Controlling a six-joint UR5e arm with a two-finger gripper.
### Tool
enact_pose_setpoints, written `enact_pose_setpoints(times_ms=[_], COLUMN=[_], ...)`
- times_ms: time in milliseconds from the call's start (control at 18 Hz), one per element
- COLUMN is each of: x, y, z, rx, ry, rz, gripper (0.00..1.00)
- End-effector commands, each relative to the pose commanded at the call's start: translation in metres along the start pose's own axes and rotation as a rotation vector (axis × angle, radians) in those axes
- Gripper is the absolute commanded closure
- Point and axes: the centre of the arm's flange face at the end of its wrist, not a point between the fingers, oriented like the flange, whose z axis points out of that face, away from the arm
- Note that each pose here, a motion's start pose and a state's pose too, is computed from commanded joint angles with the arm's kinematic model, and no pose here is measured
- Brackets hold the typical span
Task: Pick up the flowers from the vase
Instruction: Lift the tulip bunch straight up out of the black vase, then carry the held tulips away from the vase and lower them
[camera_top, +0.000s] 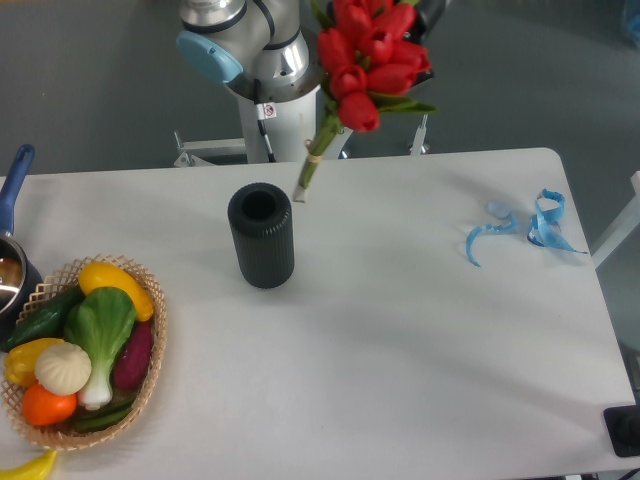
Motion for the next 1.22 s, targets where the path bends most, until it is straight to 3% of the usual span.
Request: enact_pose_setpoints(times_ms=[111,167,389,500,833,1000,1222], x=[-0.016,-0.024,-0.049,-0.057,-0.081,-0.084,-0.08], y=[-0.002,0.001,0.02,0.032,0.06,0.076,0.1], z=[-0.002,0.001,0.023,0.054,0.162,0.2,0.216], rx=[-0.169,-0.229,-0.396,-0.489,-0.855,-0.973,-1.049], ry=[-0.159,-0.203,-0.273,-0.274,-0.369,-0.399,-0.388], rz=[0.056,0.068,0.107,0.121,0.252,0.306,0.307], gripper=[1.0,1.0,1.0,1.0,0.98,0.96,0.96])
